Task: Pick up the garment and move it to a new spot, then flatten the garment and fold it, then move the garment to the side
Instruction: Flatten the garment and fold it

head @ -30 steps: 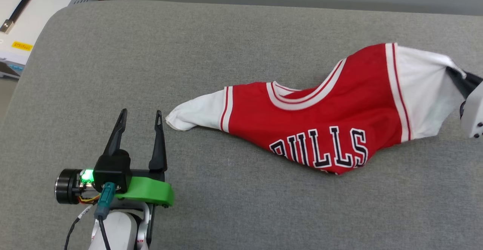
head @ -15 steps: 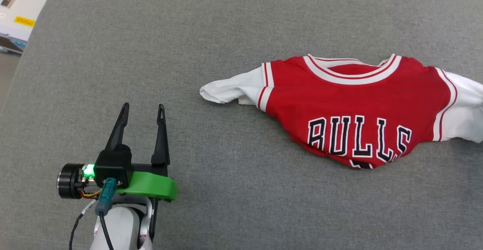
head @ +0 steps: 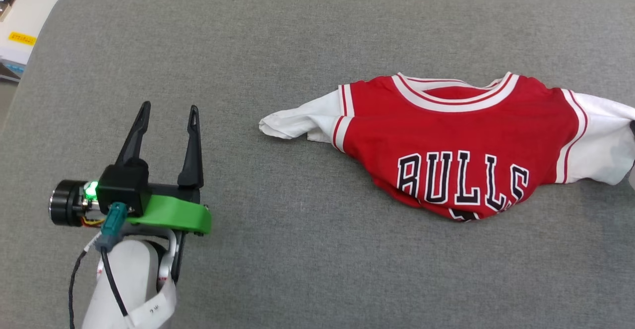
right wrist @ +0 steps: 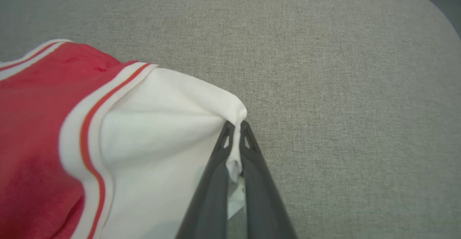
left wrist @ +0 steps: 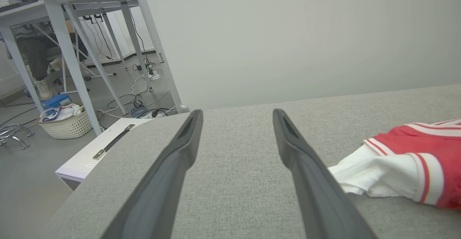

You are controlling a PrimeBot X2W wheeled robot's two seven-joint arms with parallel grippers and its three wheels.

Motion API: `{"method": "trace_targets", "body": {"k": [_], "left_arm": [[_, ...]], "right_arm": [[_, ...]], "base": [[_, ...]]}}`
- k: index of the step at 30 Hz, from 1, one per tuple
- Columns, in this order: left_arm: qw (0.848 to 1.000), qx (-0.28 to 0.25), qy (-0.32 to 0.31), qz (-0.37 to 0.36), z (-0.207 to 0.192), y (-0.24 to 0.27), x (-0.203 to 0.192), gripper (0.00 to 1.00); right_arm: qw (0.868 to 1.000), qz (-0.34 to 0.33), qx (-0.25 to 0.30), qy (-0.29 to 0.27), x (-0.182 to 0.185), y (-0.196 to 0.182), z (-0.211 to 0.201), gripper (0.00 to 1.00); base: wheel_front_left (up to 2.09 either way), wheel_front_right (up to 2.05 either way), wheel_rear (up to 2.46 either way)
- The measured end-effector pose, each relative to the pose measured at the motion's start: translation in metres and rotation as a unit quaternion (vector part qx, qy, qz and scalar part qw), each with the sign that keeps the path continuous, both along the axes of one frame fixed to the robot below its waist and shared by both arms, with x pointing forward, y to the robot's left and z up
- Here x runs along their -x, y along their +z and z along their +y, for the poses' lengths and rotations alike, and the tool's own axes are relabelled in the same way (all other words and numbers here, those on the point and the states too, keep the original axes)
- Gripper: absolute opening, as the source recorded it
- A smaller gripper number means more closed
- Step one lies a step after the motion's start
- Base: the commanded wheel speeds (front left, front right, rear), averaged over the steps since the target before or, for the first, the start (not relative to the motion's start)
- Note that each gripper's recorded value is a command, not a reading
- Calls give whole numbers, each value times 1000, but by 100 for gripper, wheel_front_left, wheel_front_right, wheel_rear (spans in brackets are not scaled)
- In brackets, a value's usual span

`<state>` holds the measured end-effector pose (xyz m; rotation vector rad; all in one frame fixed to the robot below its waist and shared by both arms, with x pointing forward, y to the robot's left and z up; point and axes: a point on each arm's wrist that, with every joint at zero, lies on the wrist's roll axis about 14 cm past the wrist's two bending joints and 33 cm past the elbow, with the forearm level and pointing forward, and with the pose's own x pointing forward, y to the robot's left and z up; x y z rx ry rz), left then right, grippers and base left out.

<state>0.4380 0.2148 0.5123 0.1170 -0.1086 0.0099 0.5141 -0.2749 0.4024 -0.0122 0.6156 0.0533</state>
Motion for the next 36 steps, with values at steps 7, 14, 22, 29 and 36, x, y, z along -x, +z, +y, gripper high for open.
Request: {"method": "trace_targets", "body": {"k": [7, 14, 22, 29, 36], "left_arm": [[998, -10, -56, -3, -2, 13, -33, 100], [981, 7, -144, 129, -44, -2, -75, 100], [908, 17, -211, 361, -72, -47, -76, 100], [839, -26, -237, 488, -83, -95, -58, 100], [797, -57, -233, 554, -80, -140, -45, 100]], "right_arm": [[998, -54, -4, 20, 4, 23, 7, 0], [996, -81, -4, 41, 8, 38, 14, 0], [995, -84, -8, 52, 8, 36, 21, 0], [996, -77, -7, 52, 8, 29, 20, 0], [996, -63, -9, 54, 5, 17, 23, 0]], "base": [[0, 0, 0], [0, 0, 0], [0, 0, 0], [0, 0, 0], [0, 0, 0]]}}
